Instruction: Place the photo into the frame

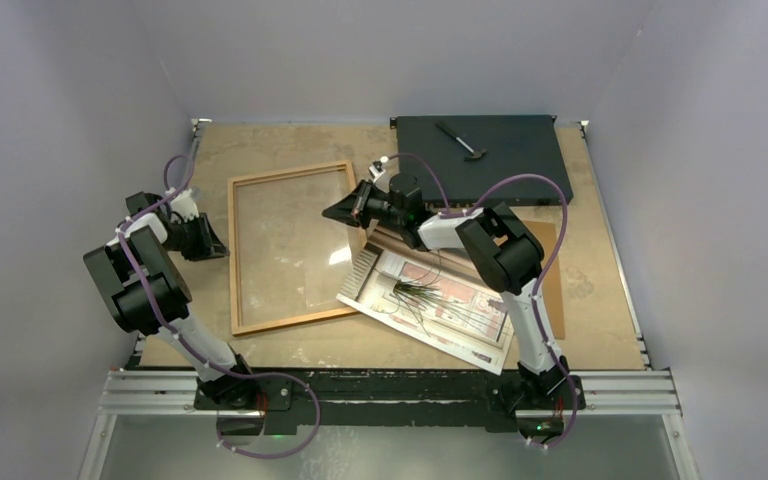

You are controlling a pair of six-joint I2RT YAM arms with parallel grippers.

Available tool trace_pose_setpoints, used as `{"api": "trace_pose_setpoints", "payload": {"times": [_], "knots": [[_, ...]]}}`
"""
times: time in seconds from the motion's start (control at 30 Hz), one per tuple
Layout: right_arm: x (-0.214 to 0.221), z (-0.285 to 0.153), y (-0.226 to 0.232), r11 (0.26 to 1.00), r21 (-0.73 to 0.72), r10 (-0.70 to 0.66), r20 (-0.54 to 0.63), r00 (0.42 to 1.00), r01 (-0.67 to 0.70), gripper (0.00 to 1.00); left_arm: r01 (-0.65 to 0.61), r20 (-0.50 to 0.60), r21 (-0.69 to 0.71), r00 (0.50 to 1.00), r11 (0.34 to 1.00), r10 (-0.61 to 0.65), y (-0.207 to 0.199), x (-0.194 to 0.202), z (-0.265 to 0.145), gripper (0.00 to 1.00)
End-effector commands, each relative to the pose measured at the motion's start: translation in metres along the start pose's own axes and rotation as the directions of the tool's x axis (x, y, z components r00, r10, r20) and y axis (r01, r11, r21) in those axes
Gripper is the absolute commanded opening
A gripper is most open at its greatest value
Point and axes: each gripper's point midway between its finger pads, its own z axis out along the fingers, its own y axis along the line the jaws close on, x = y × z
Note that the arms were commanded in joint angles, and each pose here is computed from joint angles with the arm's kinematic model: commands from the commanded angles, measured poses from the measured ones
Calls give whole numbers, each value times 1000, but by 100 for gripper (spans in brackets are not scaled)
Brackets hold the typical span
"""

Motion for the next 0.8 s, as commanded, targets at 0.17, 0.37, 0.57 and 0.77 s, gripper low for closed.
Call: {"api": "trace_pose_setpoints", "payload": {"times": [0.17,0.37,0.57,0.77], "knots": [[0,-9,26,998,-53,-45,19,999,46,0,-28,-14,-20,1000,999,27,3,2,2,17],[-3,-16,24,998,-46,-42,43,998,44,0,-27,-16,-20,1000,999,27,3,2,2,17],[-4,-17,25,998,-50,-43,48,998,45,0,-26,-16,-17,1000,1000,25,3,2,3,17],[-7,-19,22,998,-40,-39,63,997,42,0,-23,-18,-18,1000,1000,23,3,3,3,17]]}}
